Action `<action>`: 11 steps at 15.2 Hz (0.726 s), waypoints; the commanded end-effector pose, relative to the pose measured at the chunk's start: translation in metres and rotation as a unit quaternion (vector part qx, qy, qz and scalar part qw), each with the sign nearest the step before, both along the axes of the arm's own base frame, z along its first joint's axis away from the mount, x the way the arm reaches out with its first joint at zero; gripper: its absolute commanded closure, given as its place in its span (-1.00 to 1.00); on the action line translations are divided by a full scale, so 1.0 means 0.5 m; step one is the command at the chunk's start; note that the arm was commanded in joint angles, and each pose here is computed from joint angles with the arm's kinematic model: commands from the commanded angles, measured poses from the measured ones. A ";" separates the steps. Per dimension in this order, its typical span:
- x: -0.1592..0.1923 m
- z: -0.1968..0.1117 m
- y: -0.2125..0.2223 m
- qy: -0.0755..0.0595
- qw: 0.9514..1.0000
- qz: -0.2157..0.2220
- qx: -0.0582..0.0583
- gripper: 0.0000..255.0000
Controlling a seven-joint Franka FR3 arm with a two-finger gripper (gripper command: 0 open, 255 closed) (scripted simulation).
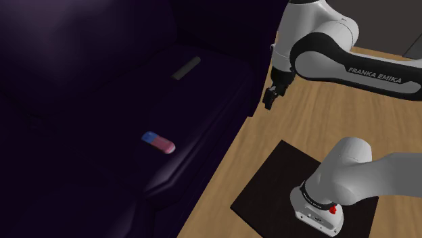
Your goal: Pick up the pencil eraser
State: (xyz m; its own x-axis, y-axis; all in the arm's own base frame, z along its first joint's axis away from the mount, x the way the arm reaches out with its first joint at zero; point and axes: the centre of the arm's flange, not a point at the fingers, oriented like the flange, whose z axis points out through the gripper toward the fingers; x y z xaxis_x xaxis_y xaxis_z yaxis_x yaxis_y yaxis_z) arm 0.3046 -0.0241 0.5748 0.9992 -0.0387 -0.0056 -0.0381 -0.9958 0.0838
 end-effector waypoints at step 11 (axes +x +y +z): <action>0.120 0.027 0.229 0.000 0.999 0.037 0.005 -1.00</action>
